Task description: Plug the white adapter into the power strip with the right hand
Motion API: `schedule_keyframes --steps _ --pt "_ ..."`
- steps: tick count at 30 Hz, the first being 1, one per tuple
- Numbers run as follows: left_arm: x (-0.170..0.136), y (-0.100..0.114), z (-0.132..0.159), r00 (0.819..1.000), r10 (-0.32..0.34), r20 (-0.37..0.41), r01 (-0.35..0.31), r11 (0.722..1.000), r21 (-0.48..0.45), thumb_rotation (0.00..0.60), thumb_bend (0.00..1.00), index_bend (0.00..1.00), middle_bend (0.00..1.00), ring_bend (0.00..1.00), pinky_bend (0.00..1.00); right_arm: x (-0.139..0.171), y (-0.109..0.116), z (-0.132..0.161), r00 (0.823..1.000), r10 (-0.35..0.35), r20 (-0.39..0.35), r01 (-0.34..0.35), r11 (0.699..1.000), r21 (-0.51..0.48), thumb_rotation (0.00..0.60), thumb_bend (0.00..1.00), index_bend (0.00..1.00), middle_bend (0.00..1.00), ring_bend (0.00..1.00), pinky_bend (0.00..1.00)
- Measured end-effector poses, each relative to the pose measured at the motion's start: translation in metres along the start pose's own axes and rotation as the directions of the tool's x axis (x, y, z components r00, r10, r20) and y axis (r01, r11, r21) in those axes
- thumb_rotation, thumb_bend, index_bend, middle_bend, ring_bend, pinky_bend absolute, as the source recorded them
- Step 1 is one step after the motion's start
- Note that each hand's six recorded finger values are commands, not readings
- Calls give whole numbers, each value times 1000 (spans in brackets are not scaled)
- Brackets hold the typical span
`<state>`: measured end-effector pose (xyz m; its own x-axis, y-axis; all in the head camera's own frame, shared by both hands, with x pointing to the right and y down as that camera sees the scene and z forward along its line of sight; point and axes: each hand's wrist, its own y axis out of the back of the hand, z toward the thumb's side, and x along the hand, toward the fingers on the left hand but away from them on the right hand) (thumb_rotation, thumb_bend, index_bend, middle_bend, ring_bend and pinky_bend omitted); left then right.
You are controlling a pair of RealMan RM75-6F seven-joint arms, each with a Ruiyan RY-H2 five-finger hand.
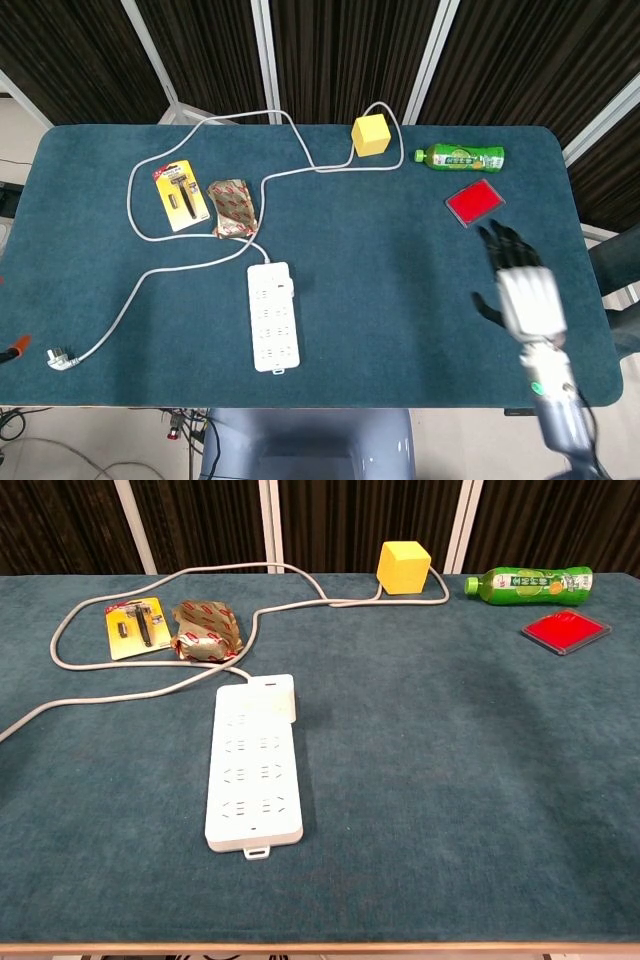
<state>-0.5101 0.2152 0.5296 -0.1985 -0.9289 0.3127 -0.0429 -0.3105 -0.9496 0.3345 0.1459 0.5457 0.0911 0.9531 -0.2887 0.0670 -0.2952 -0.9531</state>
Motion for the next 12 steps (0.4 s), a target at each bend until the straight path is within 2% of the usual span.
schedule_keyframes --steps 3,6,9,12 --pt "0 -2 1 1000 -4 4 4 1000 5 600 100 223 0 0 0 25 -8 -37 998 -41 44 39 998 54 600 329 0 46 89 216" --pt "2 -4 2 1000 -8 7 8 1000 7 600 100 223 0 0 0 49 -15 -63 995 -82 53 75 991 114 600 329 0 46 89 214" --pt "4 -4 2 1000 -3 12 3 1000 9 600 100 223 0 0 0 73 -21 -78 994 -100 41 93 985 145 600 329 0 46 89 213" --pt "5 -6 2 1000 -9 13 9 1000 14 600 100 223 0 0 0 86 -21 -79 992 -126 25 122 984 128 600 329 0 46 89 210"
